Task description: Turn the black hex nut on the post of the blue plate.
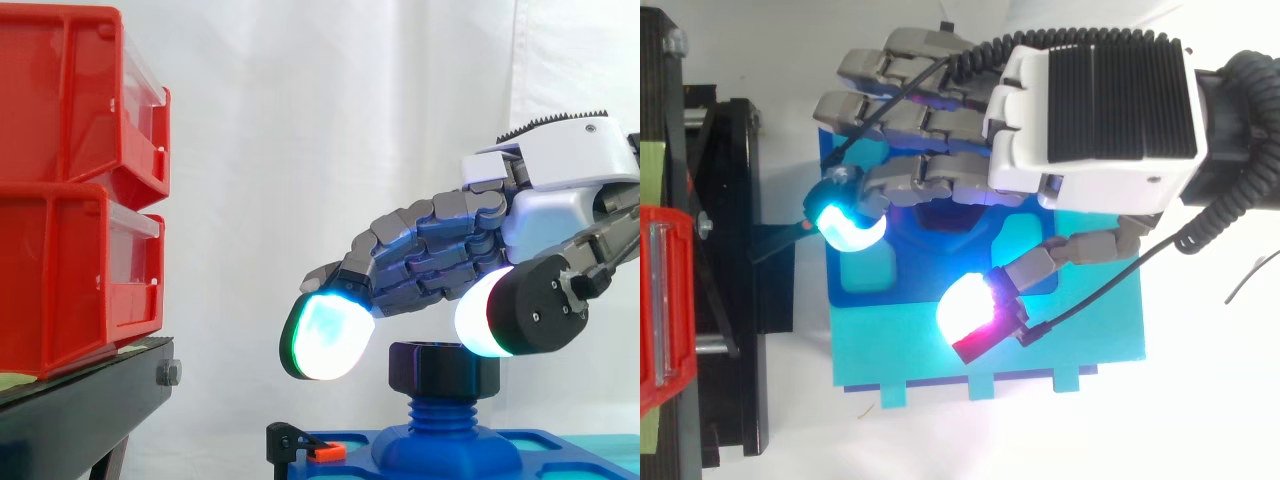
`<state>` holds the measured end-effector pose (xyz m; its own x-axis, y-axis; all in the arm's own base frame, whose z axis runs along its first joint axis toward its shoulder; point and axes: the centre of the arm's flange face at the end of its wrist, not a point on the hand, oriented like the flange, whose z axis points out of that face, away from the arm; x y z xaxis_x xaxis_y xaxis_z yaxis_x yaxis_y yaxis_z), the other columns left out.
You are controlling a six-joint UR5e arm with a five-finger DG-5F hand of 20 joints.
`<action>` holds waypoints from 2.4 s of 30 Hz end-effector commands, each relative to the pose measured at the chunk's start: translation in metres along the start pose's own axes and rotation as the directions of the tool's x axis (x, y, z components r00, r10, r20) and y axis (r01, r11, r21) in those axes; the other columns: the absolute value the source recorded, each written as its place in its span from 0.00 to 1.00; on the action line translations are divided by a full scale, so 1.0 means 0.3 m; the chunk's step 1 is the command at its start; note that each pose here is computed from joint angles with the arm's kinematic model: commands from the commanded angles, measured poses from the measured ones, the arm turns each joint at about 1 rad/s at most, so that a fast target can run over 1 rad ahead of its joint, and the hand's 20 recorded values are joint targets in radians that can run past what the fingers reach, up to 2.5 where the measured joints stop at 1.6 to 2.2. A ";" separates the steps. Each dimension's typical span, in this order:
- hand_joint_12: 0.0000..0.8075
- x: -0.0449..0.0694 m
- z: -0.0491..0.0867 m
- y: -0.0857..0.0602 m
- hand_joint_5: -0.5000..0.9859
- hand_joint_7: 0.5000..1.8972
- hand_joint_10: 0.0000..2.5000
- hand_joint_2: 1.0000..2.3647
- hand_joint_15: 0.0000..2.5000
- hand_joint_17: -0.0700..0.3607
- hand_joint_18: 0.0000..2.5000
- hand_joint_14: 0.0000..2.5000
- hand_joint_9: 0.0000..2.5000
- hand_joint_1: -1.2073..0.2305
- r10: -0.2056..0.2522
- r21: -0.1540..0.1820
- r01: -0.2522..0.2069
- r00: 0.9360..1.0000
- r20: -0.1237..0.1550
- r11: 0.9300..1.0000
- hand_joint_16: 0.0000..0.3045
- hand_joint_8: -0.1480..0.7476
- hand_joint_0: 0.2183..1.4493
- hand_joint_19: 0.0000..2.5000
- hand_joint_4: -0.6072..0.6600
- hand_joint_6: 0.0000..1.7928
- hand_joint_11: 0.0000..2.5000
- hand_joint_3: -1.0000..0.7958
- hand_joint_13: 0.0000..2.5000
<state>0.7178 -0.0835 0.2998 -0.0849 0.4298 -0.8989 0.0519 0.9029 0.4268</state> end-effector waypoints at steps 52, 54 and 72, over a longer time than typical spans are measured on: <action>0.38 -0.072 -0.005 -0.040 0.13 0.16 0.00 0.00 0.00 0.39 0.00 0.00 0.00 0.26 -0.020 -0.044 0.018 0.999 -0.029 0.999 0.14 0.31 0.27 0.00 0.53 0.28 0.00 0.28 0.00; 0.38 -0.072 -0.005 -0.040 0.13 0.16 0.00 0.00 0.00 0.39 0.00 0.00 0.00 0.26 -0.020 -0.045 0.018 0.999 -0.030 0.999 0.14 0.31 0.28 0.00 0.53 0.28 0.00 0.28 0.00; 0.38 -0.069 -0.006 -0.040 0.13 0.17 0.00 0.00 0.00 0.40 0.00 0.00 0.00 0.28 -0.020 -0.046 0.018 0.999 -0.034 0.999 0.15 0.32 0.25 0.00 0.55 0.28 0.00 0.28 0.00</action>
<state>0.7173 -0.1032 0.3140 -0.1181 0.4119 -0.9035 0.0036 0.9101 0.4144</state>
